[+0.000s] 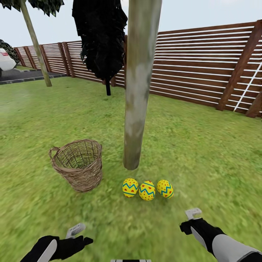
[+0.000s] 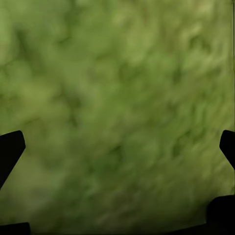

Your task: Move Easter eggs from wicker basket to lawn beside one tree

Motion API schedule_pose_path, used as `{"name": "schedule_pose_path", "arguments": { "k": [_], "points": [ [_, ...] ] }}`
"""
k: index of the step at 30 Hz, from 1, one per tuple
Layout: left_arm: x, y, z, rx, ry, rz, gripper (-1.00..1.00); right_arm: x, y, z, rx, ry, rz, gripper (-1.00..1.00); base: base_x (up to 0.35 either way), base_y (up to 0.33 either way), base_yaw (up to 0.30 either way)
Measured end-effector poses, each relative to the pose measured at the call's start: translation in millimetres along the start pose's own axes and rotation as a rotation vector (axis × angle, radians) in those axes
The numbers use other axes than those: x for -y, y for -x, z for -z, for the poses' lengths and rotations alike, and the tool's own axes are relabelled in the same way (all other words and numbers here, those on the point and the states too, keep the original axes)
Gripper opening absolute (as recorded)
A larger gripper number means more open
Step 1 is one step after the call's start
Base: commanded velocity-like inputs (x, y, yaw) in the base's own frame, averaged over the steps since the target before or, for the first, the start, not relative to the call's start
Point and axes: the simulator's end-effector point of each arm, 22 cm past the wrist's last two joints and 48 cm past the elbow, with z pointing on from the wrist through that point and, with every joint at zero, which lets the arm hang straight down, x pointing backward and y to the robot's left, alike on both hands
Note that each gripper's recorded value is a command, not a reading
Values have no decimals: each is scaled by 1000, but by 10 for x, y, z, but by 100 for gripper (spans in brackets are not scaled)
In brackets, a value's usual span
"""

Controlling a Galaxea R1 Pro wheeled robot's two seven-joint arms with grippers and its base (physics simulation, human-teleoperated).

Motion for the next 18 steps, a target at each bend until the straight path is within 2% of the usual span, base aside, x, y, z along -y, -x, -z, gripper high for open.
{"name": "schedule_pose_path", "arguments": {
  "k": [4, 7, 12, 13, 14, 17, 18],
  "points": [
    [44, 65, 57, 16, -5, -9, 100, 60, -75, 34, -13, -10, -11, 100, 0, 0, 0],
    [57, 80, 88, 19, -5, -11, 100, 124, -243, 25, 10, -26, -13, 100, 0, 0, 0],
    [16, 47, 116, 16, 6, -5, 100, 9, -435, 52, 42, -13, -8, 100, 0, 0, 0],
    [-52, 0, 107, 7, 26, 3, 100, -15, -459, 61, 43, -10, -7, 100, 0, 0, 0],
    [-239, -100, 85, -13, 93, 17, 100, -46, -513, 67, 41, -6, -6, 100, 0, 0, 0],
    [-443, -149, 115, -20, 183, 24, 100, -67, -590, 93, 37, -4, -7, 100, 0, 0, 0],
    [-501, -159, 127, -20, 209, 22, 100, -90, -738, 93, 21, -2, -5, 100, 0, 0, 0]
  ]
}}
